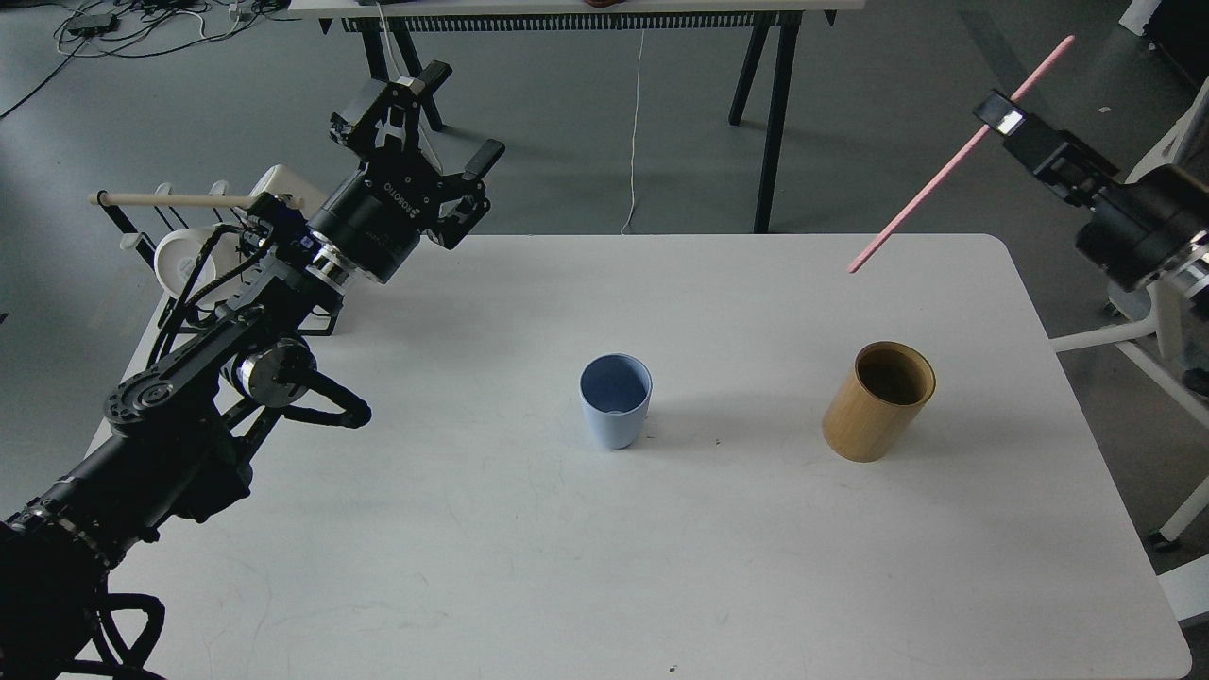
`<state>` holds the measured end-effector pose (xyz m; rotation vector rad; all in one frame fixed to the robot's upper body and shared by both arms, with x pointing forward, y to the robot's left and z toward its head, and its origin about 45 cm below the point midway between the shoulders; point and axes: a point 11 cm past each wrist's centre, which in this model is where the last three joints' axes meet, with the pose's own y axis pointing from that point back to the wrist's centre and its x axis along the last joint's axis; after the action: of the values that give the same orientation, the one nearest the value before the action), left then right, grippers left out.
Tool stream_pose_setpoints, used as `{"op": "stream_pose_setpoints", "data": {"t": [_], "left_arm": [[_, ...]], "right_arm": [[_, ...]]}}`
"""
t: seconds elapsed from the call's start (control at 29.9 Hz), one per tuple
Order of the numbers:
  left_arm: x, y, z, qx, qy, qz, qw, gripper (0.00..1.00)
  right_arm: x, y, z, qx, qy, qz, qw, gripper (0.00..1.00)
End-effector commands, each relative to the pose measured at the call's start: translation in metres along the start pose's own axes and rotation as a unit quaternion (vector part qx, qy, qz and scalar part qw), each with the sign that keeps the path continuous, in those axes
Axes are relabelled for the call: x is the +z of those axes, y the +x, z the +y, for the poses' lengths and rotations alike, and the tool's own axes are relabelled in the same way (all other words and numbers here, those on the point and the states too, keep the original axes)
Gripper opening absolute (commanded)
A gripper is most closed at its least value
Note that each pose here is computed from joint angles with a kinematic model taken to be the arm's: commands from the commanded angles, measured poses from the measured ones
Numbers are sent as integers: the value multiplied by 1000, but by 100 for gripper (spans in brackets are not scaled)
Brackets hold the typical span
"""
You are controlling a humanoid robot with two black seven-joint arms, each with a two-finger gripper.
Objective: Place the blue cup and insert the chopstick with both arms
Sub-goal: 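Carry the pink stick with the right gripper over the blue cup, then lower the pink stick into the blue cup and release it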
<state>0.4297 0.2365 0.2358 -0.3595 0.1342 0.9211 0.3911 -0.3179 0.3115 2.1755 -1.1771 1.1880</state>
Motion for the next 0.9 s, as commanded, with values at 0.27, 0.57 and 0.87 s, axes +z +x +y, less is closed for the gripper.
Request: {"op": "stream_pose_setpoints", "data": {"t": [0.27, 0.57, 0.87], "left_arm": [[-17, 40, 66, 81, 19, 11, 996, 95], [-20, 41, 70, 85, 22, 13, 996, 95], [-22, 41, 71, 86, 24, 15, 996, 96]], "right_arm": [[-61, -97, -117, -88, 98, 64, 989, 4], [-67, -120, -126, -131, 123, 127, 975, 4], [-57, -152, -126, -149, 119, 155, 969, 4]]}}
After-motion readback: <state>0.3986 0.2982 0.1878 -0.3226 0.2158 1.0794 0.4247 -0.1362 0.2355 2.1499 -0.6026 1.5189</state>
